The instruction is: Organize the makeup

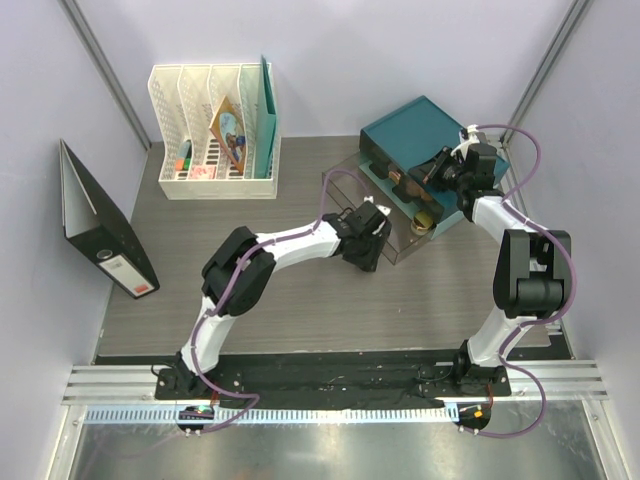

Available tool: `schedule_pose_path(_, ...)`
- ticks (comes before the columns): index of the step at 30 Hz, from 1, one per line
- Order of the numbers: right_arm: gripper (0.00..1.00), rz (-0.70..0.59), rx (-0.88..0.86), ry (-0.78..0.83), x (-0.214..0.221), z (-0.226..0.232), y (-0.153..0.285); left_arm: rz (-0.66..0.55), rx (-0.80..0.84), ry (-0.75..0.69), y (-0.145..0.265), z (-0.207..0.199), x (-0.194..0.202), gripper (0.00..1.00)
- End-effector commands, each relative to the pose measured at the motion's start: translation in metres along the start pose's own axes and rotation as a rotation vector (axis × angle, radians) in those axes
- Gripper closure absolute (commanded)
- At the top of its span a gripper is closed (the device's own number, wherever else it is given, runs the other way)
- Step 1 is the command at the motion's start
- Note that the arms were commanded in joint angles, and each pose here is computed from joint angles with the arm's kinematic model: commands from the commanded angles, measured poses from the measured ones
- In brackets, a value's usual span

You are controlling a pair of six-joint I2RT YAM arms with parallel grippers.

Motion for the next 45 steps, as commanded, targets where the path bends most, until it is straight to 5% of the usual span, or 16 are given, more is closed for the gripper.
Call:
schedule_pose_path(1, 0.93, 0.596, 0.385, -0.257, 0.136, -0.068, 0.024, -0.034, -0.032, -0.016, 0.029, 0.004, 0.000, 1.00)
schedule_pose_path(13, 0.93, 0.594, 0.386, -0.257, 0.136, -0.068, 0.024, -0.396, -0.050, -0.059, 0.124, -0.015, -0.071, 1.00)
schedule_pose_path(18, 0.93, 0.592, 0.386, -0.254, 0.136, -0.068, 0.024, -0.431, -0.039, -0.026, 0.108, -0.022, -0.098, 1.00)
schedule_pose_path(29, 0.93, 0.589, 0.383, -0.253, 0.137, -0.068, 0.027, -0.434, 0.045, 0.305, 0.036, 0.005, -0.153, 0.99)
schedule_pose_path(32, 0.92, 0.587, 0.382, -0.251, 0.138, -0.067, 0.028, -0.435, 0.021, 0.319, 0.026, 0.015, -0.155, 0.91)
schedule_pose_path(39, 0.93, 0.587, 0.382, -0.253, 0.138, -0.067, 0.028, -0.400, -0.010, 0.329, 0.005, 0.026, -0.155, 0.52)
schedule_pose_path(45, 0.93, 0.588, 0.382, -0.250, 0.138, -0.068, 0.028, -0.388, 0.008, 0.329, 0.007, 0.026, -0.155, 0.29)
Point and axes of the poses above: each gripper's point midway between its finger pads, its own y axis back along the fingers, its own z axis along the line the jaws close on, x = y × z, the point moved 10 cm from there along y, back along the fingers, and after that the axes turned 4 degrees about y, right-handed, at the moved point
